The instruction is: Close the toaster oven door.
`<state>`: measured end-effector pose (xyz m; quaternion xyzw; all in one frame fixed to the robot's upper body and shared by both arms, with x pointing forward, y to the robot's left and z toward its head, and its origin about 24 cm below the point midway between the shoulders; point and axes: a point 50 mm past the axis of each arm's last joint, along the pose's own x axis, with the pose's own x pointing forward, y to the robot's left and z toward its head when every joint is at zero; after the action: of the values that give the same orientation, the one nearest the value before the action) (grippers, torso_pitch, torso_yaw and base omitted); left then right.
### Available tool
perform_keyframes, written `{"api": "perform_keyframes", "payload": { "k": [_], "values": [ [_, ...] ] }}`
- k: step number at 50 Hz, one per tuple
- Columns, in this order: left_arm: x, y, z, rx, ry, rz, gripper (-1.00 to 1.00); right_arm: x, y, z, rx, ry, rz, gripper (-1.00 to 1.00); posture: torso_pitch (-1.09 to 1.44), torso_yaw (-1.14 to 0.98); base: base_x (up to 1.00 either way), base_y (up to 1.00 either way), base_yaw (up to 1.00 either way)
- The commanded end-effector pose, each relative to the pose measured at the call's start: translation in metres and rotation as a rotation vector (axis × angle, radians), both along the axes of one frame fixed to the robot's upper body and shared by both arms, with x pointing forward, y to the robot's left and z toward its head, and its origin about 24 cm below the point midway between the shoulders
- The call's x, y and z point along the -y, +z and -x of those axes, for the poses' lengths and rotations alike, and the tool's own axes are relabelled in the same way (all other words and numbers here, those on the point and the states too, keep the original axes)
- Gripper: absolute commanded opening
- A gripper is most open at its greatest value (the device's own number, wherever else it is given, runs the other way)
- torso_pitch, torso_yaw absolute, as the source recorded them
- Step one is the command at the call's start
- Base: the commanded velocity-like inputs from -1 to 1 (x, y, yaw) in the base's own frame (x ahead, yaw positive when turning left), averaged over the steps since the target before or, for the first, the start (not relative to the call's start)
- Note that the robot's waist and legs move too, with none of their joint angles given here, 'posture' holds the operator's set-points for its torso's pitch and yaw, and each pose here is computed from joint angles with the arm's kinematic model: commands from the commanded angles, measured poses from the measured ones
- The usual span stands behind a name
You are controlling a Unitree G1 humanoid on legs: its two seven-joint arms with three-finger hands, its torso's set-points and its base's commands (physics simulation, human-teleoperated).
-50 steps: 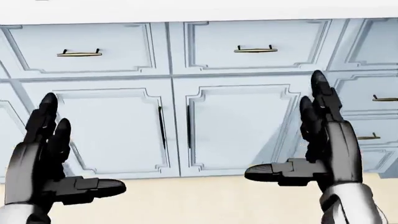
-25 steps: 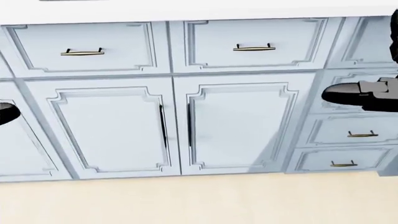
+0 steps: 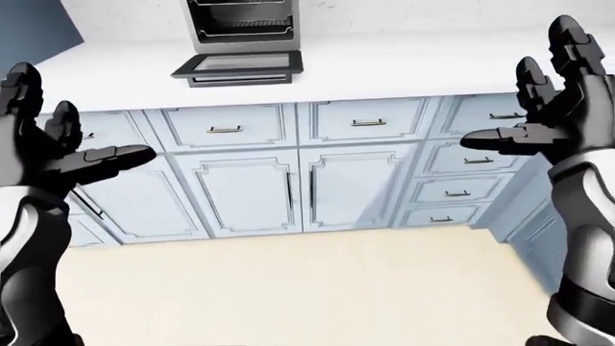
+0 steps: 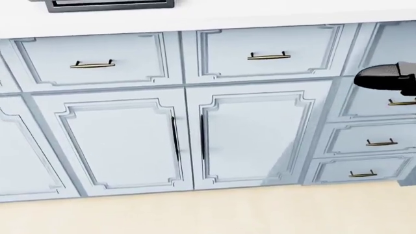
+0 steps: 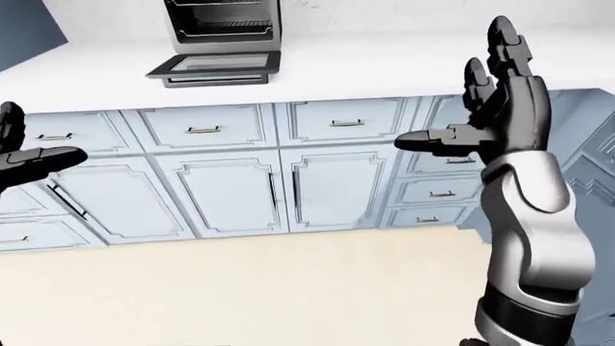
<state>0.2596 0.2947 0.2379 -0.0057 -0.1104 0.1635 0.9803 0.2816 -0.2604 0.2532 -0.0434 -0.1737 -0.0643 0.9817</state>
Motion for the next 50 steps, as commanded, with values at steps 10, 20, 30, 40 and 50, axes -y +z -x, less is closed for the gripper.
{"api": "perform_keyframes", "payload": {
  "k": [10, 20, 30, 40, 50],
  "values": [
    [0.0024, 0.014, 0.0034, 0.076, -0.006, -0.038, 1.0, 0.0009, 0.0169, 0.0068, 0.09, -0.015, 0.031, 1.0, 0.0, 0.0, 0.13, 0.28, 0.0],
    [0.0018, 0.0148, 0.0045, 0.081, -0.003, -0.037, 1.0, 0.0014, 0.018, 0.0072, 0.092, -0.016, 0.034, 1.0, 0.0, 0.0, 0.13, 0.28, 0.0],
    [0.0024, 0.016, 0.0046, 0.083, -0.005, -0.044, 1.0, 0.002, 0.0169, 0.0077, 0.091, -0.019, 0.031, 1.0, 0.0, 0.0, 0.13, 0.26, 0.0],
    [0.0011, 0.0175, 0.0052, 0.089, 0.0, -0.053, 1.0, 0.003, 0.017, 0.0077, 0.091, -0.02, 0.031, 1.0, 0.0, 0.0, 0.16, 0.23, 0.0],
    [0.0011, 0.0181, 0.0055, 0.089, 0.002, -0.054, 1.0, 0.0026, 0.0173, 0.0075, 0.091, -0.017, 0.035, 1.0, 0.0, 0.0, 0.18, 0.2, 0.0]
  ]
}}
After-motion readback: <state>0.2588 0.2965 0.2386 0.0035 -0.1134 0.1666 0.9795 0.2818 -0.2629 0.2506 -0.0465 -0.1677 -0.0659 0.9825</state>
